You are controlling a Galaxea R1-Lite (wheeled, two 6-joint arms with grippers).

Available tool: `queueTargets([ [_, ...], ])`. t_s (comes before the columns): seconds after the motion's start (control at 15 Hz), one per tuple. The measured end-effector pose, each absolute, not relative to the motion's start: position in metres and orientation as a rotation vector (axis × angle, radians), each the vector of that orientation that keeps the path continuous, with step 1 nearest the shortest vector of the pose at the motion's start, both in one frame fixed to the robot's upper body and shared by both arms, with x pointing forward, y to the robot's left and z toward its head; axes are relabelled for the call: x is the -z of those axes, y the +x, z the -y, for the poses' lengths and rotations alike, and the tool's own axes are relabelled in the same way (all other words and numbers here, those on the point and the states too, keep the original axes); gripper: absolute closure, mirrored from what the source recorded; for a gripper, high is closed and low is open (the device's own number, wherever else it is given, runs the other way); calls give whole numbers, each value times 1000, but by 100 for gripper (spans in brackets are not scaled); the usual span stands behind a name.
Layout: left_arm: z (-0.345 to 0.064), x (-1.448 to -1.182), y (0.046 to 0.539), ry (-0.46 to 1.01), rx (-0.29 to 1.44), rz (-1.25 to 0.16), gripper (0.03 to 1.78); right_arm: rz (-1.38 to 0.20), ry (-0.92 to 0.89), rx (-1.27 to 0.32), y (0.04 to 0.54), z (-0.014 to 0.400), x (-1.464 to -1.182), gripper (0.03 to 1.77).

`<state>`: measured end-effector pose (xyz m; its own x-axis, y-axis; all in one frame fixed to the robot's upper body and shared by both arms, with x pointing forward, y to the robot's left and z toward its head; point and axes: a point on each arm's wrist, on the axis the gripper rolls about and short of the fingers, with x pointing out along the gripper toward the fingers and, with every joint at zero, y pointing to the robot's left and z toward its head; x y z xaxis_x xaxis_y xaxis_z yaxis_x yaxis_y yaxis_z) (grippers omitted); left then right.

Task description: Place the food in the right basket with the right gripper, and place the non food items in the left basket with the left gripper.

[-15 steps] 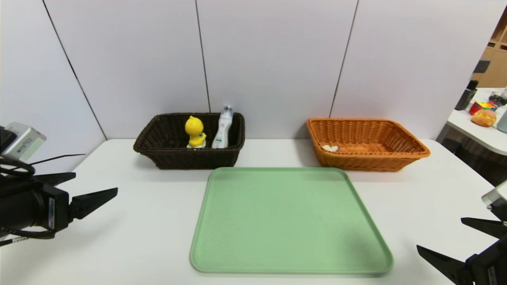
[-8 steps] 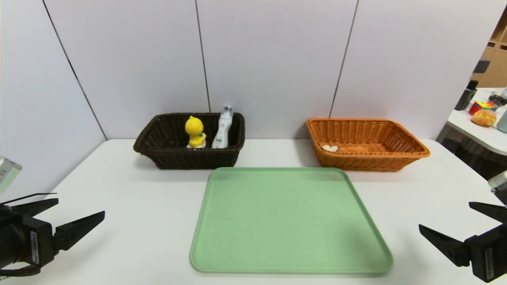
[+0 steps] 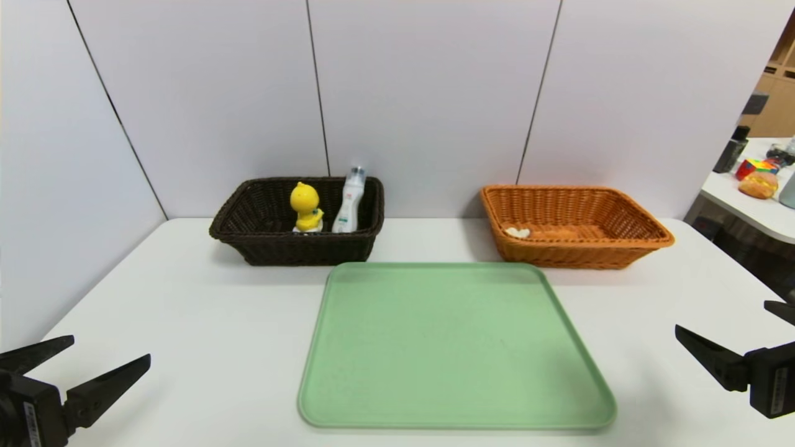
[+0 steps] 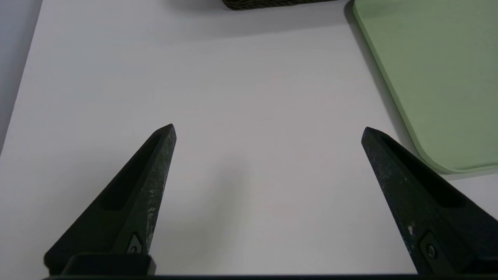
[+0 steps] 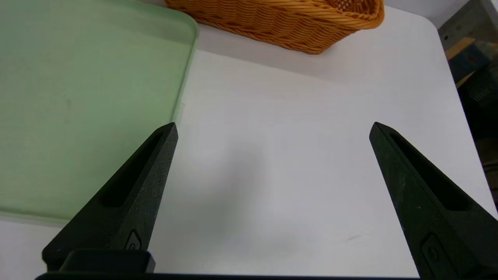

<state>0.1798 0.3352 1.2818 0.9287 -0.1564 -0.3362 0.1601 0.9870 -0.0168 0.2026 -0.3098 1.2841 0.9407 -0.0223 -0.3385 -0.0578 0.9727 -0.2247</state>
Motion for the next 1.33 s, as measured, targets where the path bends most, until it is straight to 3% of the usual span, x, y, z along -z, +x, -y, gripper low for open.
queueTargets([
  [0.73,-332,-1264,136,13,142,-234,12,-200,-160,184,153,337,-1281,10],
  [1.33,-329,-1248,99,19,139,-130,12,-75,-154,104,114,339,-1256,10],
])
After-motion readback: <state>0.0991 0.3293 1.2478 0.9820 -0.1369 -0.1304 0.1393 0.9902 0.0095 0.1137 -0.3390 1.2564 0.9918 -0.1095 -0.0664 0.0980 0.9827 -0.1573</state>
